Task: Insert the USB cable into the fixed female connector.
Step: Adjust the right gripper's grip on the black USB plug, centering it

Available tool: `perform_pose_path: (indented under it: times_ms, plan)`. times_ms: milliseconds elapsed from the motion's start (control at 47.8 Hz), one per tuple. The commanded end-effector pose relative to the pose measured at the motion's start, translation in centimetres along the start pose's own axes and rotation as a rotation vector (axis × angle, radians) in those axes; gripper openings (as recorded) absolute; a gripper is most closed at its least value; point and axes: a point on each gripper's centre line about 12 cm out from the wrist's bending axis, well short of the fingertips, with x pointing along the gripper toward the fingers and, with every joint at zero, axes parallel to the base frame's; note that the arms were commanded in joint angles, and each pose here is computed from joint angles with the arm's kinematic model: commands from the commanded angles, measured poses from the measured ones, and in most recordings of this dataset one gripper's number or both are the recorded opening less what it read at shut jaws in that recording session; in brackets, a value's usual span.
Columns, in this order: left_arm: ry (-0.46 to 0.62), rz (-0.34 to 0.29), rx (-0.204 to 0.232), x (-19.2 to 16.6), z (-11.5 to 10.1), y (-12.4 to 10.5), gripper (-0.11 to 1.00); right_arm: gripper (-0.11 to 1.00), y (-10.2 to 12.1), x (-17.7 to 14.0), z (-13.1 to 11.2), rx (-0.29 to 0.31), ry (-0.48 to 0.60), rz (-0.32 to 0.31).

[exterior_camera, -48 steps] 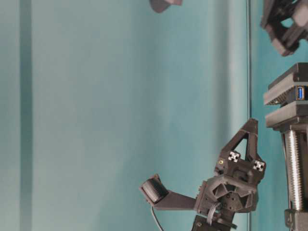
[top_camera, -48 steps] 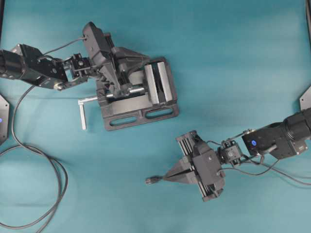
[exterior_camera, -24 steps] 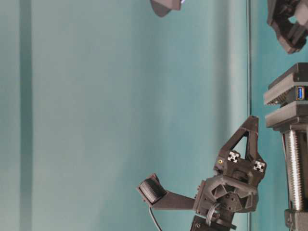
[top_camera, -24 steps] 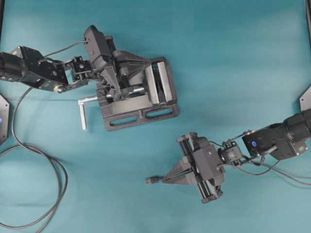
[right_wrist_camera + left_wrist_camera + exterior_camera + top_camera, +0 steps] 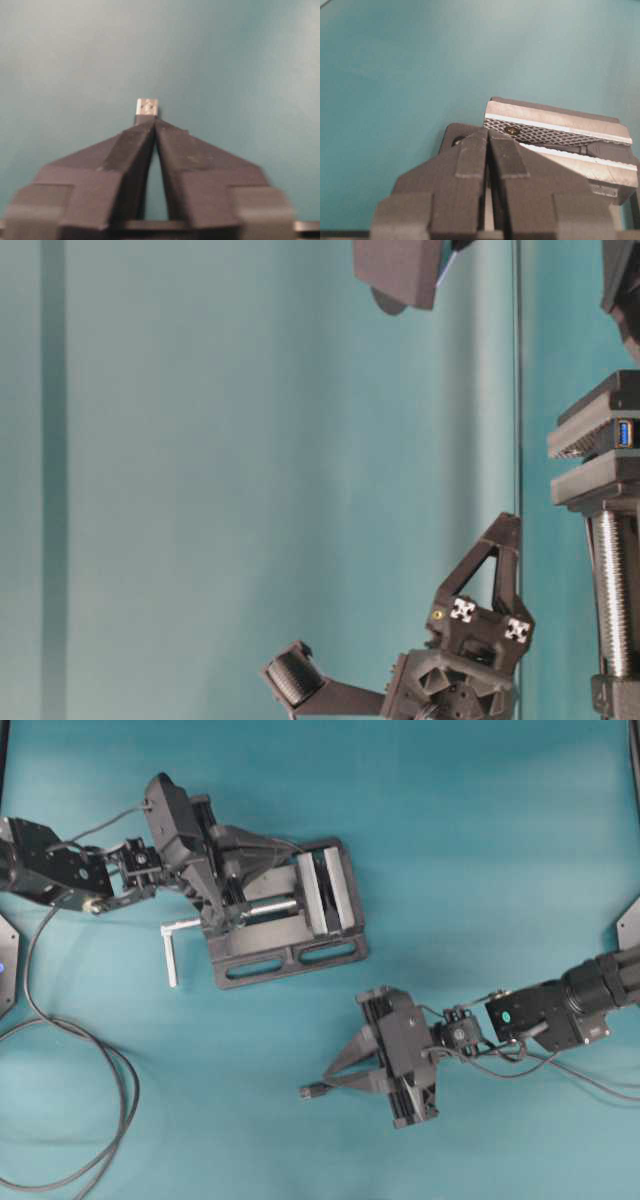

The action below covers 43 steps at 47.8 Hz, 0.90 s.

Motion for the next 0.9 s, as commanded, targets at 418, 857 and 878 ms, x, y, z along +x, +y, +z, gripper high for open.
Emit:
perform_pose_path:
  times_ms: [418, 857, 878]
  plan:
    - [-0.041, -0.004, 0.003, -0.3, 1.2, -0.1, 0.02, 0.52, 1.0, 1.2, 0.6, 0.063, -0.035, 0.003]
    - [-0.043, -0.004, -0.002, -0.3, 1.2, -0.1, 0.01, 0.52, 1.5, 1.7, 0.3, 0.100, -0.027, 0.015]
    - [-0.044, -0.006, -0.001, -0.3, 1.2, -0.1, 0.01, 0.52, 1.5, 1.8, 0.3, 0.099, -0.025, 0.016]
